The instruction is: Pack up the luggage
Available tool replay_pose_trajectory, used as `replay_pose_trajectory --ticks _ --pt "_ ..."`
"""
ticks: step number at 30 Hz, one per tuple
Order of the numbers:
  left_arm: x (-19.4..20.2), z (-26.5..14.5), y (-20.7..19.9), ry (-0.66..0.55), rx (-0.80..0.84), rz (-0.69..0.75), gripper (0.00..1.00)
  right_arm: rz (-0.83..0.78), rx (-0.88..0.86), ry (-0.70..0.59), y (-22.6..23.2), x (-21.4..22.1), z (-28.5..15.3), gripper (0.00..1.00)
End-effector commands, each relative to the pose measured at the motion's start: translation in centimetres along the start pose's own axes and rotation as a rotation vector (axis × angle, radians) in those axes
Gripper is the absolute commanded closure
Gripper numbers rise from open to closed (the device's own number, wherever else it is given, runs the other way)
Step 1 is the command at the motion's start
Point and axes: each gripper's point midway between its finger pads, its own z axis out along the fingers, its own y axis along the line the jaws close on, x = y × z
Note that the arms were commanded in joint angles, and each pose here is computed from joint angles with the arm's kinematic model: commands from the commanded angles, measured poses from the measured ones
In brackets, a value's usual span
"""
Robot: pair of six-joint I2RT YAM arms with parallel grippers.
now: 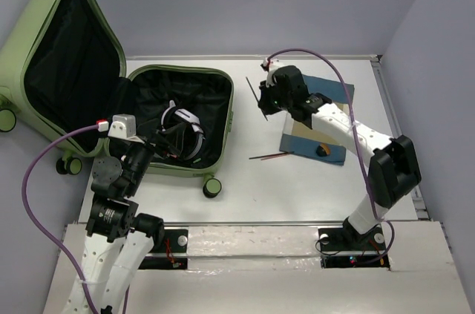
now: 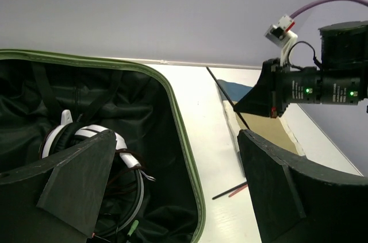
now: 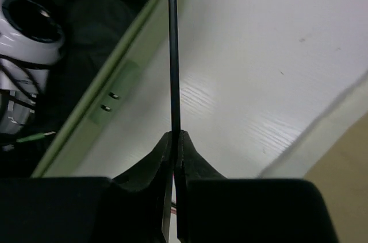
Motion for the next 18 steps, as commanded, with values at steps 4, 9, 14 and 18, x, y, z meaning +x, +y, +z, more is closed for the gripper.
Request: replay_pose_trajectory --ticks 4,9,14,18 --pt "-1.3 0.5 -0.6 -0.043 0.025 -0.016 0.01 0.102 -0.429 -0.167 13.9 -7.3 -0.1 0.93" --pt "-0.2 1.2 -0.8 0.005 0.048 -0.025 0.01 0.217 -0.456 -0.187 16.8 -9.8 3.0 0.68" --pt "0.8 1.8 -1.9 0.056 0.124 -0.023 0.01 0.216 -0.352 -0.249 14.4 -11.1 2.4 0.33" --pt "2.1 2.5 -3.3 0.121 0.209 -0.065 0.01 0.212 -0.308 -0.296 11.9 -11.5 -1.2 0.34"
